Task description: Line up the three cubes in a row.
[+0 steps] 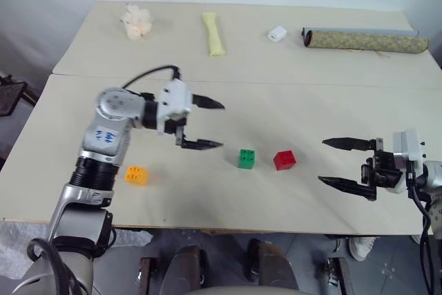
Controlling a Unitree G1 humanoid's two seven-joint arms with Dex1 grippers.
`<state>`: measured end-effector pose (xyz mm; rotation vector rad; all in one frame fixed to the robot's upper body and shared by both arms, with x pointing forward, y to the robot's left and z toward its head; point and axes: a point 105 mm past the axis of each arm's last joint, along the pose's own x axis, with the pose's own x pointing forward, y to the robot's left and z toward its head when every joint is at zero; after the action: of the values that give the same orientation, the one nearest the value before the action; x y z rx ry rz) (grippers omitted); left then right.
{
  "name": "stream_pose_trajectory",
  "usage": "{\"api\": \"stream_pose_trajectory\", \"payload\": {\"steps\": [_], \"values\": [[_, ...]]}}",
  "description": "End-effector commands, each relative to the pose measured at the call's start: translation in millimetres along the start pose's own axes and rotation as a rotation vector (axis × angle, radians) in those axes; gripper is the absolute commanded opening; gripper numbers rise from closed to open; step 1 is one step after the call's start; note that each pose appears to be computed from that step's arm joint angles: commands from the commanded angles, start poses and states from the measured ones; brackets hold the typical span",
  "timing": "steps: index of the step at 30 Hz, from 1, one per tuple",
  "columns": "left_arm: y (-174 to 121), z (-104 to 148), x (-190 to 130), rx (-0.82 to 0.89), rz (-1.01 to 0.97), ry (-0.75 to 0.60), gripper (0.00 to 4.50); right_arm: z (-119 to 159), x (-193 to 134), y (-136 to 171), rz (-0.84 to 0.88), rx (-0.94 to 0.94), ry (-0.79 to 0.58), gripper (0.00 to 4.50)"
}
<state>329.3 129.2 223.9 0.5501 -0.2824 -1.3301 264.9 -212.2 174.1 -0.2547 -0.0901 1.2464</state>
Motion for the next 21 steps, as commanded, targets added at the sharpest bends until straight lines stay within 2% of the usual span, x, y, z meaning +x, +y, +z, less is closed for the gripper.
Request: {"api": "stream_pose_trajectory", "payload": {"steps": [1,8,12,15,17,21], "values": [[-7.5,-11.5,-66.7,-0.021,0.162,0.078,4.45,8.5,15.3,4.2,0.078,-0.011,-0.053,4.5],[-67.9,-50.0,-181.3,-0.268,0.475,0.298,4.45,26.6,48.9,21.6,0.268,-0.082,-0.127,4.5],[-94.7,-56.1,-206.7,-0.354,0.536,0.356,4.45,31.1,56.9,28.5,0.336,-0.098,-0.14,4.5],[-120.0,-61.6,-214.0,-0.392,0.552,0.391,4.45,35.9,63.3,31.7,0.376,-0.113,-0.159,4.5],[-132.8,-61.8,-201.1,-0.394,0.491,0.388,4.45,35.5,63.0,30.5,0.379,-0.109,-0.157,4.5],[-127.1,-59.4,-171.0,-0.353,0.427,0.329,4.45,26.8,50.9,21.6,0.339,-0.091,-0.104,4.5]]}}
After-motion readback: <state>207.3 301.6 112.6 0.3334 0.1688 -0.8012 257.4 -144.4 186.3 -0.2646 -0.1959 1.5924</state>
